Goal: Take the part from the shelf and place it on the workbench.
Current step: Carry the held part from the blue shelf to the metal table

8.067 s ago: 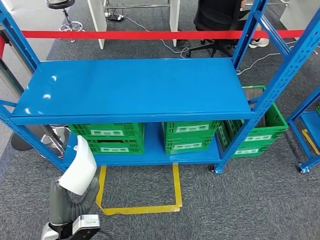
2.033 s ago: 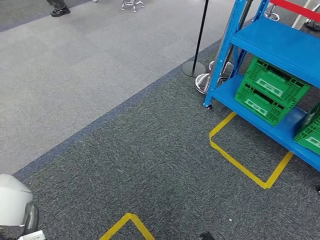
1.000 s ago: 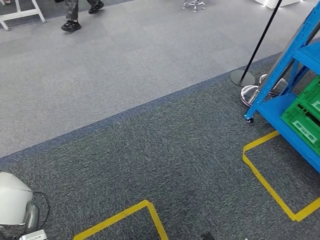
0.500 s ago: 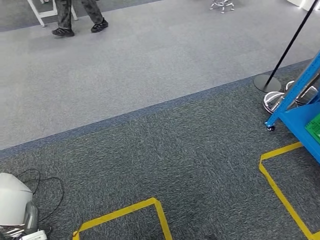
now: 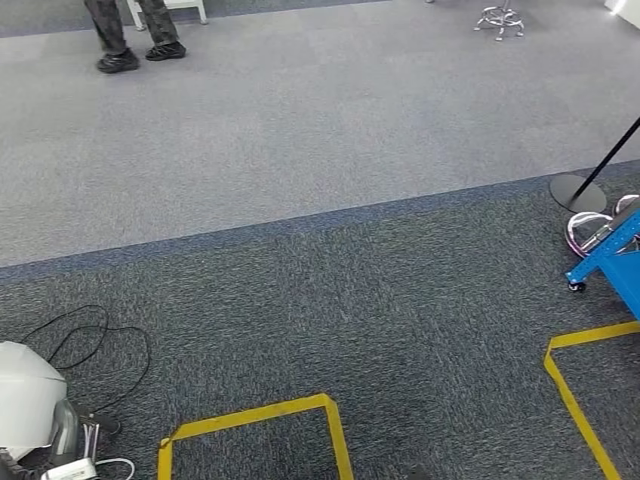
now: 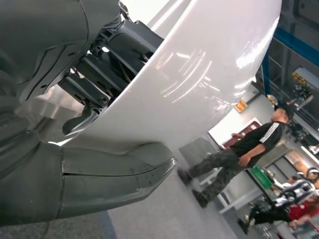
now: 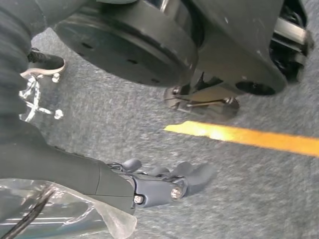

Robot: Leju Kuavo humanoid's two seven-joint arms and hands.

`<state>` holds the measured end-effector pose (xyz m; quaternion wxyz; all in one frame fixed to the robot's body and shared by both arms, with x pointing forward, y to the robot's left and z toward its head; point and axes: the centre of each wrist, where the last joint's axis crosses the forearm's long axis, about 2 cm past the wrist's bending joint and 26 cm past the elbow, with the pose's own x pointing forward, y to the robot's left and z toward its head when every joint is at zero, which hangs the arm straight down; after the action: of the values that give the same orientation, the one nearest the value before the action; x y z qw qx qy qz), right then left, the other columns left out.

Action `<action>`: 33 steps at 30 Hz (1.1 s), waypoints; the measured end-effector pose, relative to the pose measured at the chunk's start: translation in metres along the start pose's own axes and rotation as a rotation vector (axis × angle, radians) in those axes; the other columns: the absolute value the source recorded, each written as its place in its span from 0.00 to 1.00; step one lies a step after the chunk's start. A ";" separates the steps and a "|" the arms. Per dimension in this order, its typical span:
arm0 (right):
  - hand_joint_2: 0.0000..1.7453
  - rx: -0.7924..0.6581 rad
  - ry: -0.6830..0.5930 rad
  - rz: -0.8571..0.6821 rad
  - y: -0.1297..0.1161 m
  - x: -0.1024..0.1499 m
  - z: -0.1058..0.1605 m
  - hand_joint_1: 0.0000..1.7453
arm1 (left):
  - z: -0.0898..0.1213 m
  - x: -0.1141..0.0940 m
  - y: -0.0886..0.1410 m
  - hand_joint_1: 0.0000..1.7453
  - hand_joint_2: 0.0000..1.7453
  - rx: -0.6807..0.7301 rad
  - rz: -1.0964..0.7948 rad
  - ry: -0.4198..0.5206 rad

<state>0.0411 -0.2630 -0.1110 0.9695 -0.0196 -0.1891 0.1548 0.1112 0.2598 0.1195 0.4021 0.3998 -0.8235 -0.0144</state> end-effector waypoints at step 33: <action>1.00 0.004 0.000 0.001 0.001 0.001 0.000 0.00 | -0.001 0.000 0.000 1.00 1.00 -0.005 -0.004 -0.008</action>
<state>0.0420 -0.2614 -0.1108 0.9695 -0.0180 -0.1887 0.1556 0.1116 0.2601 0.1197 0.3998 0.4005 -0.8243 -0.0190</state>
